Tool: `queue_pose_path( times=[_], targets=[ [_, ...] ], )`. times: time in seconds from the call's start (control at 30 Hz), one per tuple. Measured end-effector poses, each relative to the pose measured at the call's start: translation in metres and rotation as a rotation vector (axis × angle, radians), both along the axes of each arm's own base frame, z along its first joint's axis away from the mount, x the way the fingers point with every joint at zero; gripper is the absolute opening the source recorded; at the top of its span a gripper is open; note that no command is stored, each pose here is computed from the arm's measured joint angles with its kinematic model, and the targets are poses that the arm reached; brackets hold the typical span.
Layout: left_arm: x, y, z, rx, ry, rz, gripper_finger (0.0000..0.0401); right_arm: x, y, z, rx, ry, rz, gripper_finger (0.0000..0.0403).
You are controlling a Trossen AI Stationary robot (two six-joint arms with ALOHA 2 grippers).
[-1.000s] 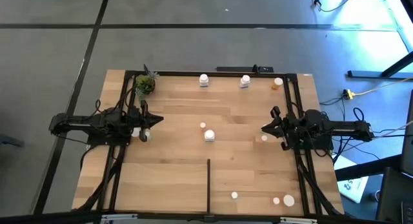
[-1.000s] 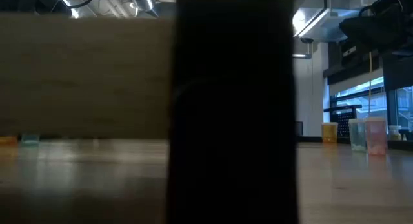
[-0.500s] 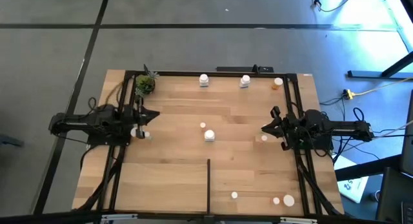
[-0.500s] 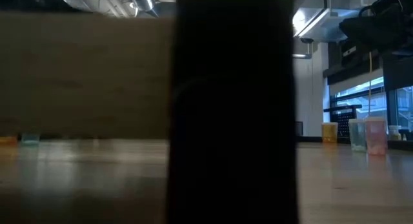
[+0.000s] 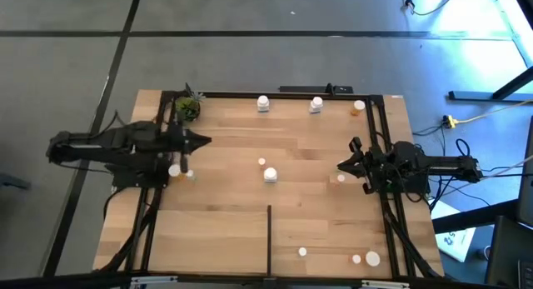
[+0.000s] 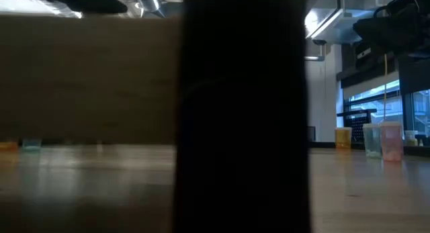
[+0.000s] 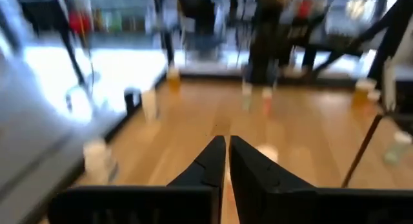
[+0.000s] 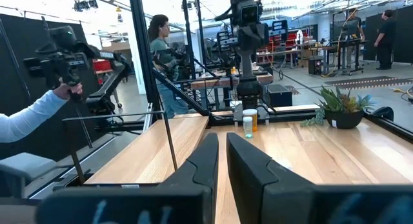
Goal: Pick and place medicine bottles onto shelf by color
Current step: Put the top left blue pill bottle on the shelf
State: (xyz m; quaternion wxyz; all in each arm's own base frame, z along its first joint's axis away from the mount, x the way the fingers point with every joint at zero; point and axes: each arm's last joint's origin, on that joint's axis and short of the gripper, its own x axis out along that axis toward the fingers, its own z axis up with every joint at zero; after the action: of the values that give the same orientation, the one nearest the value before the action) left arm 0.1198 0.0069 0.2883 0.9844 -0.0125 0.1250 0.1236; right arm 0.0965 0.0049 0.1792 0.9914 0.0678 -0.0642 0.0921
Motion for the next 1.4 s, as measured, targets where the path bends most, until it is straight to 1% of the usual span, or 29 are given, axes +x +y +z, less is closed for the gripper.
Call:
queue_pose_path(
  times=[0.13, 0.2, 0.3, 0.33, 0.43, 0.53, 0.6, 0.67, 0.87, 1.0, 1.13, 1.27, 1.4],
  targets=[
    [0.015, 0.001, 0.003, -0.106, 0.176, 0.09, 0.0007, 0.0, 0.0, 0.0, 0.0, 0.0, 0.0, 0.0036],
    [0.022, 0.002, 0.003, -0.175, 0.221, 0.126, 0.0005, 0.0, 0.0, 0.0, -0.018, -0.004, -0.006, 0.0036],
    [0.03, 0.002, 0.0, -0.268, 0.245, 0.175, 0.0001, 0.0, -0.001, 0.003, -0.143, -0.059, -0.071, 0.0036],
    [0.03, 0.002, -0.001, -0.299, 0.247, 0.191, 0.0001, -0.001, -0.002, 0.005, -0.163, -0.082, -0.082, 0.0036],
    [0.029, 0.002, -0.003, -0.398, 0.238, 0.243, 0.0003, -0.002, -0.003, 0.012, -0.147, -0.075, -0.112, 0.0036],
    [0.025, 0.001, -0.007, -0.459, 0.286, 0.267, 0.0009, -0.004, -0.005, 0.022, -0.073, 0.016, -0.174, 0.0036],
    [0.021, 0.0, -0.01, -0.469, 0.325, 0.262, 0.0013, -0.005, -0.006, 0.027, -0.042, 0.092, -0.203, 0.0036],
    [0.016, 0.0, -0.011, -0.47, 0.348, 0.262, 0.0017, -0.003, -0.006, 0.036, -0.03, 0.126, -0.215, 0.0036],
    [0.014, 0.0, -0.009, -0.482, 0.326, 0.261, 0.0024, 0.012, -0.006, 0.062, -0.042, 0.238, -0.213, 0.0036],
    [0.013, 0.0, -0.008, -0.483, 0.321, 0.259, 0.0026, 0.029, -0.006, 0.076, -0.048, 0.388, -0.211, 0.0036],
    [0.013, 0.0, -0.008, -0.486, 0.32, 0.261, 0.002, 0.047, -0.006, 0.096, -0.048, 0.477, -0.211, 0.0036],
    [0.013, 0.0, -0.008, -0.489, 0.32, 0.263, 0.0015, 0.064, -0.007, 0.104, -0.047, 0.632, -0.24, 0.0036],
    [0.013, 0.0, -0.008, -0.485, 0.326, 0.258, 0.0014, 0.08, -0.008, 0.11, -0.03, 0.727, -0.264, 0.0036]
  ],
)
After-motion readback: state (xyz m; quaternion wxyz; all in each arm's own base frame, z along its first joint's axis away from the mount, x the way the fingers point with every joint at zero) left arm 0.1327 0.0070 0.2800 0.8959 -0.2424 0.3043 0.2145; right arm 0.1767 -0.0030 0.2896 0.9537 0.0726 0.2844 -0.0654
